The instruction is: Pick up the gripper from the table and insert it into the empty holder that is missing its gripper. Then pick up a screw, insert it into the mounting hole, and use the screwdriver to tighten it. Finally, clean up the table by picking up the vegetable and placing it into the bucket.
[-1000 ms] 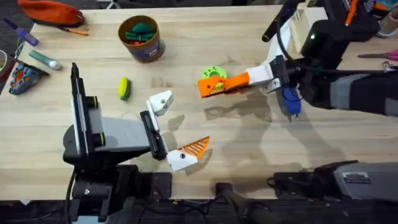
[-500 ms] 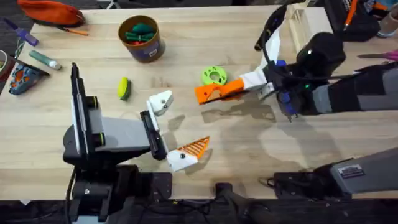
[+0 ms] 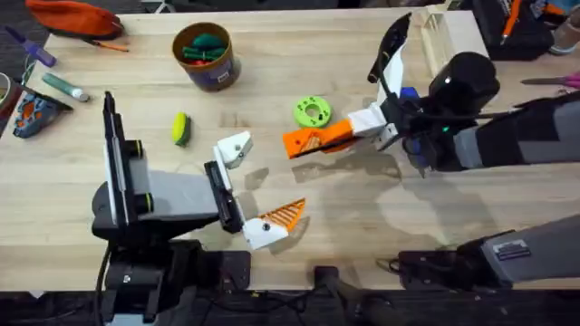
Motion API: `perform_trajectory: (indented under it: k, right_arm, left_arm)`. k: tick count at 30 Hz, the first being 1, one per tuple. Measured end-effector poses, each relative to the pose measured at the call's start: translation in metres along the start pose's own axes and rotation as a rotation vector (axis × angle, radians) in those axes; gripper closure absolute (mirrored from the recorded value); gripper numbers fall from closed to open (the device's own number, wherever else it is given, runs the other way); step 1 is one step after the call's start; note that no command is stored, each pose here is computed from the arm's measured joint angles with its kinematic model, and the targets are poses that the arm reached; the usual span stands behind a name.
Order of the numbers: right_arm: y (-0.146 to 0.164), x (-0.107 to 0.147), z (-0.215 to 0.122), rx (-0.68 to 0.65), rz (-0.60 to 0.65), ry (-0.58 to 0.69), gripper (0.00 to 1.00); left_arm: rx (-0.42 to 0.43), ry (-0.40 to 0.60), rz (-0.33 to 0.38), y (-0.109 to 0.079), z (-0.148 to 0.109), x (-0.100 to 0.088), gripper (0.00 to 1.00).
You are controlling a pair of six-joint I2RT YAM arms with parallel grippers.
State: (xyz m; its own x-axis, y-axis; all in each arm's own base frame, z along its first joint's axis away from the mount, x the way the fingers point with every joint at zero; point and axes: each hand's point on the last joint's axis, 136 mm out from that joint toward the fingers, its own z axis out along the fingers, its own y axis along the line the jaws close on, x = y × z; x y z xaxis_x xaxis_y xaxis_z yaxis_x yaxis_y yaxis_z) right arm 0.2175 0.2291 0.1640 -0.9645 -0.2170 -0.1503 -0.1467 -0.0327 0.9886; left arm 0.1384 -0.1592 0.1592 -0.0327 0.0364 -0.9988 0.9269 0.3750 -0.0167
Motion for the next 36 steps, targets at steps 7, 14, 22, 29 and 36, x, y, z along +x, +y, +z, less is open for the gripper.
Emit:
perform_trajectory:
  k: [7,14,22,29,36]
  right_arm:
    - [0.008,-0.005,0.008,-0.005,-0.007,0.027,0.992]
    - [0.015,-0.005,0.017,-0.011,-0.024,0.061,0.992]
    - [0.011,-0.002,0.021,-0.011,0.017,0.075,0.992]
    - [0.008,0.0,0.024,-0.015,-0.028,0.088,0.992]
    - [-0.01,0.0,0.027,-0.01,0.021,0.087,0.992]
  left_arm:
    - [0.0,0.0,0.0,0.0,0.0,0.0,0.014]
    - [0.0,0.0,0.0,0.0,0.0,0.0,0.014]
    - [0.0,0.0,0.0,0.0,0.0,0.0,0.014]
    - [0.0,0.0,-0.001,0.0,0.0,0.0,0.015]
    - [0.0,0.0,0.0,0.0,0.0,0.0,0.013]
